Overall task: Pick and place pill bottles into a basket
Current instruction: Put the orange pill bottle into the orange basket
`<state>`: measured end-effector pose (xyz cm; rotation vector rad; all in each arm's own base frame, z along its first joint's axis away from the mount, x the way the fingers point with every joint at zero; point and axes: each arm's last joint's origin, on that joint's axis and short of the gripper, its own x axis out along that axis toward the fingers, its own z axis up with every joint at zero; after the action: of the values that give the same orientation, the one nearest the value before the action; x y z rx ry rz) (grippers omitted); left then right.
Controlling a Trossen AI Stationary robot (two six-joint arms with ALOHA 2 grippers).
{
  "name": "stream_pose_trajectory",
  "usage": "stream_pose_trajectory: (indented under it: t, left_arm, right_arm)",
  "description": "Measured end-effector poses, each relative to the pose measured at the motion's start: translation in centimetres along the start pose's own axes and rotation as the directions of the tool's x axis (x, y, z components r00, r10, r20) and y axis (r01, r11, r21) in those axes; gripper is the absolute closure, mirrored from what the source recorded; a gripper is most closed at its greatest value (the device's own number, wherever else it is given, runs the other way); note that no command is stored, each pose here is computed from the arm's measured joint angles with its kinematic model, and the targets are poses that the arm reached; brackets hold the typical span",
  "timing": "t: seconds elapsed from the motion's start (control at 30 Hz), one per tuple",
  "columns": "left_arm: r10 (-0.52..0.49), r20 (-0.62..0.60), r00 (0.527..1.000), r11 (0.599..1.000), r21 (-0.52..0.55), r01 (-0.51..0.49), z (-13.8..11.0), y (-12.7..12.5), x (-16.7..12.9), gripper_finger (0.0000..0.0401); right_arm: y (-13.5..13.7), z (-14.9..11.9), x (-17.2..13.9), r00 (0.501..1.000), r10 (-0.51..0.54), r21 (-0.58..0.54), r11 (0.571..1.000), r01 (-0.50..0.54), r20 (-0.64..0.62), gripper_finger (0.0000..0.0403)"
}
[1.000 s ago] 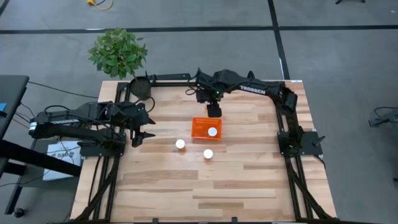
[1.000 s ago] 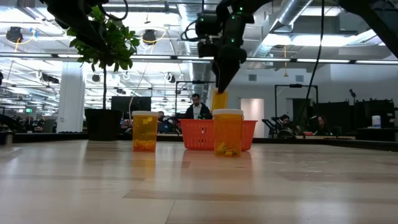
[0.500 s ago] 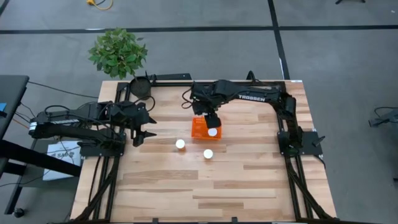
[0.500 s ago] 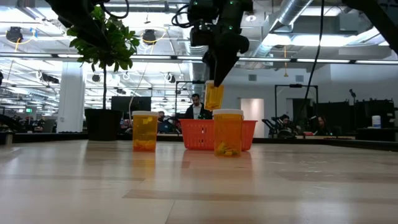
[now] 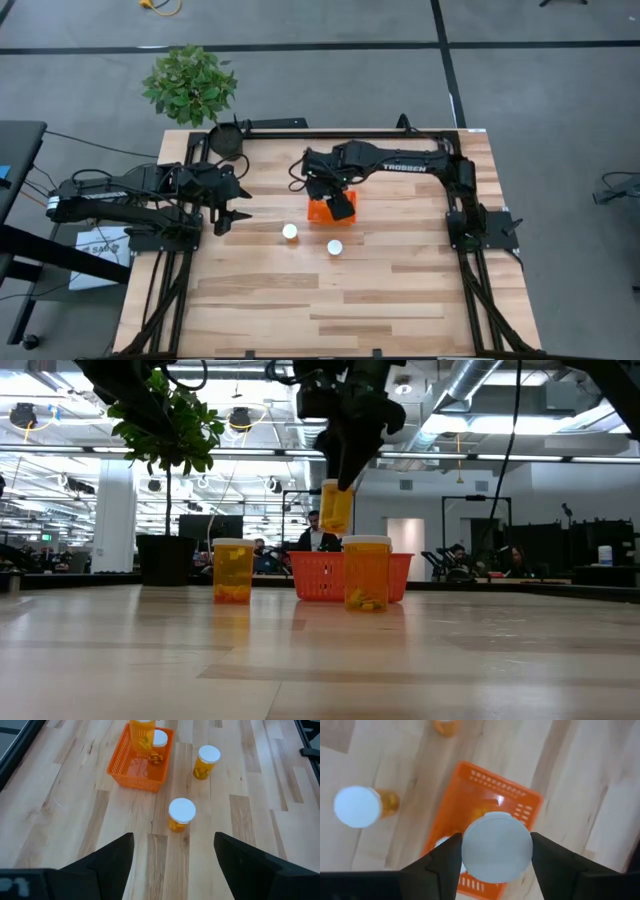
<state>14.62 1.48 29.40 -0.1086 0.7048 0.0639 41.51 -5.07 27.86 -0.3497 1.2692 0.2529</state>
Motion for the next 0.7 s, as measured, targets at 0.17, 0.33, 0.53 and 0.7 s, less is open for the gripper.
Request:
stream_pose_trajectory:
  t: [0.17,0.33,0.53,0.7]
  left_arm:
    - [0.000,0.000,1.000,1.000,0.000,0.000,0.00,0.00,0.00,0.0136]
    - [0.000,0.000,1.000,1.000,0.000,0.000,0.00,0.00,0.00,0.0136]
    - [0.000,-0.001,1.000,1.000,-0.001,0.000,-0.01,0.00,0.00,0.0136]
    - [0.000,-0.001,1.000,1.000,-0.001,0.000,-0.01,0.00,0.00,0.0136]
  right_arm:
    - [0.77,0.70,0.02,1.000,-0.006,-0.025,1.000,0.006,0.024,0.0194]
    - [0.81,0.90,0.10,0.999,-0.012,-0.022,1.000,0.013,0.036,0.0181]
    - [0.62,0.93,0.11,0.999,-0.017,-0.024,1.000,0.019,0.046,0.0207]
    - [0.57,0.98,0.11,0.998,-0.022,-0.018,1.000,0.023,0.052,0.0190]
